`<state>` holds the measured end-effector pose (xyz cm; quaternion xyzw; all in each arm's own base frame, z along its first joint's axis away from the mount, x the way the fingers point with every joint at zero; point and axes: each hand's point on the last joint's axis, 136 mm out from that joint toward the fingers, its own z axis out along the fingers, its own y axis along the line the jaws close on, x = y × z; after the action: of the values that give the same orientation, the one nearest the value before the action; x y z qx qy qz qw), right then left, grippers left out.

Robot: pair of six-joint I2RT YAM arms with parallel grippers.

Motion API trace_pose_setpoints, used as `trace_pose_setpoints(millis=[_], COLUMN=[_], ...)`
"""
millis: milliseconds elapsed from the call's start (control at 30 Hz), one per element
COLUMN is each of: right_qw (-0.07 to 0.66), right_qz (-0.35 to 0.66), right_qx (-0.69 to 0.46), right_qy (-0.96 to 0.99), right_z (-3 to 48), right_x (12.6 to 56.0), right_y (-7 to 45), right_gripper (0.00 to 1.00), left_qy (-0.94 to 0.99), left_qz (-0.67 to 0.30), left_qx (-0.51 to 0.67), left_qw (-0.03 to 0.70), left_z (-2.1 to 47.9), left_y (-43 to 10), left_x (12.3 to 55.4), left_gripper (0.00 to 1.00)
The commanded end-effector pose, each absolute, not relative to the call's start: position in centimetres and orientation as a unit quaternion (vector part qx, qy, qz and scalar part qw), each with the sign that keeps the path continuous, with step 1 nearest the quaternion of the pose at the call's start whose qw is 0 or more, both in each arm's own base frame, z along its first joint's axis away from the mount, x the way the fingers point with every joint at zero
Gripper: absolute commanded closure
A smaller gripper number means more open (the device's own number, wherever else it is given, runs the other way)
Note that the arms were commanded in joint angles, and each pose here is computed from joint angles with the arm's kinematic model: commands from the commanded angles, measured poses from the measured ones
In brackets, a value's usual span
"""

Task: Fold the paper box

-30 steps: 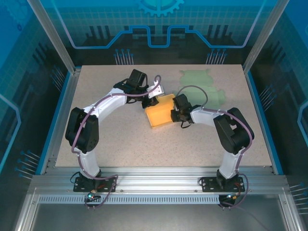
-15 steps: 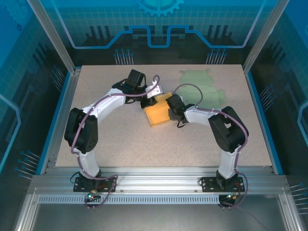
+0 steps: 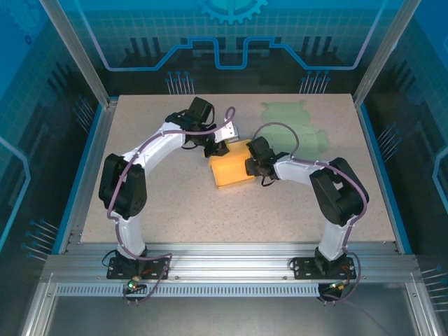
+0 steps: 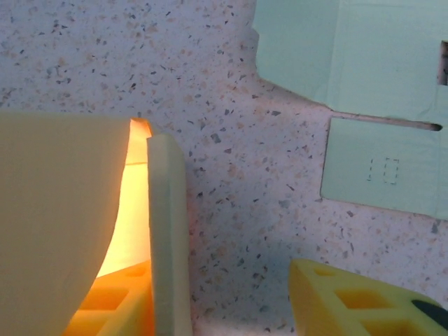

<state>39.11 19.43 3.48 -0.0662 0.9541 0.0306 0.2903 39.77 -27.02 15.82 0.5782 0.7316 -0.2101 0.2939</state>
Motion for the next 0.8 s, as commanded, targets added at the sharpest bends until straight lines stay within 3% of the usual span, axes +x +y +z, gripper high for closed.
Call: trace_pose_setpoints(millis=[0, 233, 433, 567, 600, 633, 767], right_qw=[0.293, 0.263, 0.240, 0.236, 0.239, 0.243, 0.258], right_qz=[0.046, -0.013, -0.093, -0.090, -0.080, -0.072, -0.049], right_qx=[-0.080, -0.086, -0.075, -0.065, -0.068, -0.069, -0.076], right_qy=[0.952, 0.961, 0.963, 0.965, 0.965, 0.965, 0.962], right_z=[3.0, 1.0, -0.4, -0.6, -0.5, -0.2, 1.1], right_x=[40.3, 39.3, 38.4, 38.2, 38.2, 38.3, 38.5], right_y=[20.5, 19.0, 17.1, 17.1, 17.5, 17.9, 18.6], right_gripper=[0.54, 0.68, 1.00, 1.00, 0.96, 0.81, 0.58], left_qy=[0.728, 0.737, 0.741, 0.758, 0.760, 0.763, 0.765], left_qz=[-0.250, -0.244, -0.243, -0.210, -0.200, -0.190, -0.171], left_qx=[0.583, 0.572, 0.562, 0.536, 0.530, 0.522, 0.492], left_qw=[0.262, 0.265, 0.275, 0.306, 0.318, 0.331, 0.378], left_z=[15.3, 15.8, 15.9, 16.1, 16.5, 16.9, 19.2], left_y=[-27.9, -27.6, -27.6, -27.1, -27.0, -26.8, -26.5], left_x=[38.3, 39.0, 39.2, 40.7, 41.1, 41.5, 42.7], left_gripper=[0.87, 0.87, 0.87, 0.78, 0.76, 0.67, 0.48])
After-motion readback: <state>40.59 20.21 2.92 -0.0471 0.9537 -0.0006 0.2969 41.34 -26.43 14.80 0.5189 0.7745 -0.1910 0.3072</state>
